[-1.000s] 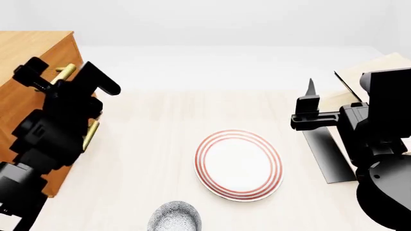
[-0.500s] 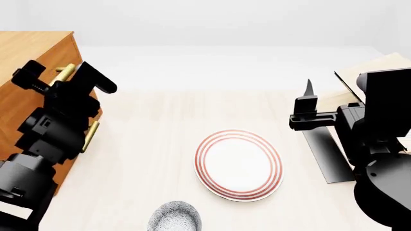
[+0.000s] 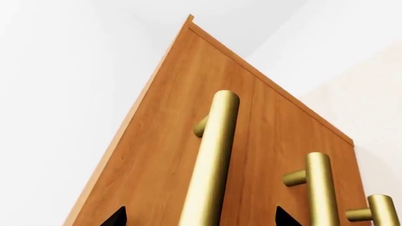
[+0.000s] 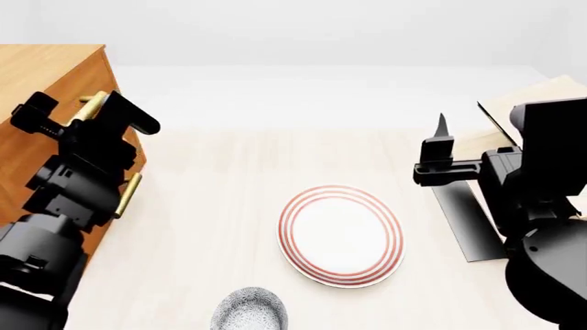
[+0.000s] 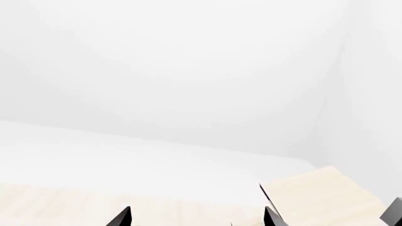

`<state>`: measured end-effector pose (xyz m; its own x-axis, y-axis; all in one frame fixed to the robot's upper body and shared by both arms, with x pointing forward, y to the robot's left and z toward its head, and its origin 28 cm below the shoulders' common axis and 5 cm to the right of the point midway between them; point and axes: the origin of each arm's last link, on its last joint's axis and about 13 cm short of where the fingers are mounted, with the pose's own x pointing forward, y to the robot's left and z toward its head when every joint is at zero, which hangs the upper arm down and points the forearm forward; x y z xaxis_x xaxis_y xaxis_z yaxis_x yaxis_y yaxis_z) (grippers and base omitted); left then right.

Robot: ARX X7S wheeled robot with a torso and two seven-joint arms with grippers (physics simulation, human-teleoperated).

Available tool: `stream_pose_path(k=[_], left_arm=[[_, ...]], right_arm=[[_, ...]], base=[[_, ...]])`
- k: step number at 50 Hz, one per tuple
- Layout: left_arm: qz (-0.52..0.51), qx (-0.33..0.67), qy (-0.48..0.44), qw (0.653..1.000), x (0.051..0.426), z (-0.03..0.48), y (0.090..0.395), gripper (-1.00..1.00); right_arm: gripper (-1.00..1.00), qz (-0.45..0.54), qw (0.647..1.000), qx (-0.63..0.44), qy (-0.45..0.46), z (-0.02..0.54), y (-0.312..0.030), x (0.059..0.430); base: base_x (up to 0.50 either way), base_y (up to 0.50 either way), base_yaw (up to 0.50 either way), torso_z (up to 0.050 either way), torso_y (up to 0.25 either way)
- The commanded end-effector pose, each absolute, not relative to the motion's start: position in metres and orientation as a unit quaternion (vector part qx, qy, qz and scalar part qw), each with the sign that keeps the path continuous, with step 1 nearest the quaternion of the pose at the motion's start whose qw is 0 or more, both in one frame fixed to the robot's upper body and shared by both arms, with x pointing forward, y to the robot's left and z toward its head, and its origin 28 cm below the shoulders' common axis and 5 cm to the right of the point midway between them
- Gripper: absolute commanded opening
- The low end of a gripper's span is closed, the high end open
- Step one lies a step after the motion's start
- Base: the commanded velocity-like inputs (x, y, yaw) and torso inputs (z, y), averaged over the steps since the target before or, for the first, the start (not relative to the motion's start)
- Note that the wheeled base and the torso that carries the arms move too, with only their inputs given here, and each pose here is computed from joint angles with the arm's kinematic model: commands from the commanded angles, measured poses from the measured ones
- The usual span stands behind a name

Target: Open the top drawer of the cabinet and put the bowl in it.

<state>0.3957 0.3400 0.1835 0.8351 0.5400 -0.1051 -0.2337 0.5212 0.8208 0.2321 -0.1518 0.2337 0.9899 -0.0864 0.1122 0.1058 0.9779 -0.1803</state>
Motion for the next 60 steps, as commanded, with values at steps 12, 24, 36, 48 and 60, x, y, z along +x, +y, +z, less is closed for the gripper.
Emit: stream_pose_path(k=[12, 24, 36, 48, 60], left_arm=[[0.237, 0.402, 0.176, 0.867, 0.393, 0.176, 0.348, -1.0], [0.24, 0.4, 0.172, 0.868, 0.394, 0.175, 0.346, -1.0], [0.228, 0.404, 0.157, 0.872, 0.392, 0.179, 0.339, -1.0], [0.183, 0.422, 0.122, 0.88, 0.388, 0.185, 0.315, -1.0], [0.16, 0.43, 0.108, 0.882, 0.387, 0.183, 0.304, -1.0]], right_arm=[[1.0, -0.048, 0.993, -0.092, -0.048, 0.231, -0.152, 0.234], [1.0, -0.048, 0.994, -0.091, -0.048, 0.23, -0.151, 0.235], [1.0, -0.048, 0.994, -0.091, -0.048, 0.23, -0.151, 0.235], [1.0, -0.046, 0.993, -0.091, -0.05, 0.231, -0.15, 0.234], [1.0, -0.047, 0.994, -0.089, -0.051, 0.232, -0.151, 0.233]], base=[[0.0, 0.0, 0.0, 0.0, 0.0], [0.0, 0.0, 0.0, 0.0, 0.0], [0.0, 0.0, 0.0, 0.0, 0.0], [0.0, 0.0, 0.0, 0.0, 0.0], [0.0, 0.0, 0.0, 0.0, 0.0]])
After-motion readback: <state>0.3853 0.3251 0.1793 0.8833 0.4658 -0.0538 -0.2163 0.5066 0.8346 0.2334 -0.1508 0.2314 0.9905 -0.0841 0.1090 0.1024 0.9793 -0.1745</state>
